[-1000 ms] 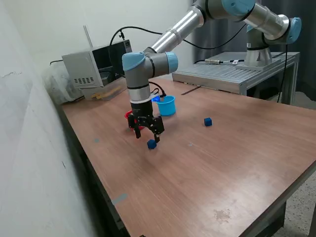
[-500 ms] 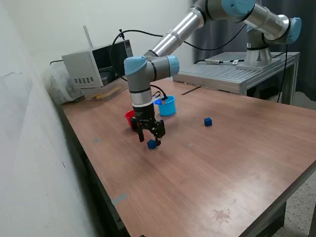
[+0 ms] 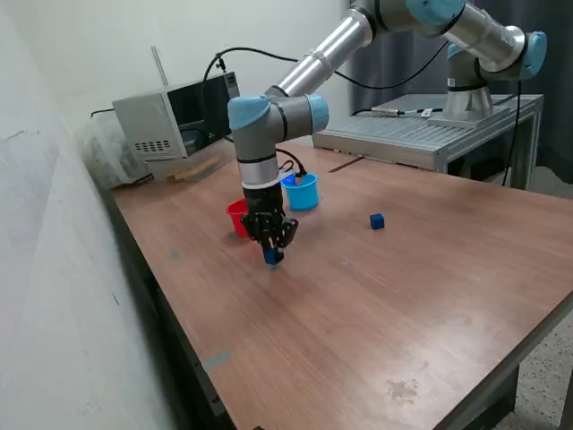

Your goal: Place red objects in the red bin, and blue objects in the blue bin.

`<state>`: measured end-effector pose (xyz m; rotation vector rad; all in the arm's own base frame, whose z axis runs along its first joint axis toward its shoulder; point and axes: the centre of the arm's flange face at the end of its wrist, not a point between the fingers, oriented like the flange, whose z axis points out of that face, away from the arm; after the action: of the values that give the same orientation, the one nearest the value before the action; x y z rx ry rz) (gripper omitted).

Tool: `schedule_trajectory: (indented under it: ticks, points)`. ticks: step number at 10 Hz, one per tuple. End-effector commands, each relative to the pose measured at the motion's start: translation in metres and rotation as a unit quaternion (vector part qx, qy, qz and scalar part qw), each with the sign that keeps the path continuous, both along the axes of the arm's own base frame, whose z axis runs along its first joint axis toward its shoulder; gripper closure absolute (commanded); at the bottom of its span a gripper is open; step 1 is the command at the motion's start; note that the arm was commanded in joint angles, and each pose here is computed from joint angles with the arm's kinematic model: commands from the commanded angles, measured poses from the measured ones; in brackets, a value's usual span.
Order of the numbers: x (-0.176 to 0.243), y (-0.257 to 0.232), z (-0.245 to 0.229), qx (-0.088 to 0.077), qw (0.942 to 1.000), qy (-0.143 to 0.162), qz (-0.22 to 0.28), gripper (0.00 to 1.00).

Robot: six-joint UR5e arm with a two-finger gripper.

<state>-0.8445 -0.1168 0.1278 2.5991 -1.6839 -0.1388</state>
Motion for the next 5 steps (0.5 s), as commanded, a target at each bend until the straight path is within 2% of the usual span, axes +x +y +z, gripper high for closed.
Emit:
schedule_trajectory:
  ticks: [1,3,5]
  points:
    - [0.027,-0.004,0.065,0.004,0.9999,0.012,0.001,1.00]
    - [0.091,0.004,0.091,0.009,0.9997,-0.021,-0.005,1.00]
    - [0.147,0.027,0.124,0.019,0.9991,-0.031,-0.022,1.00]
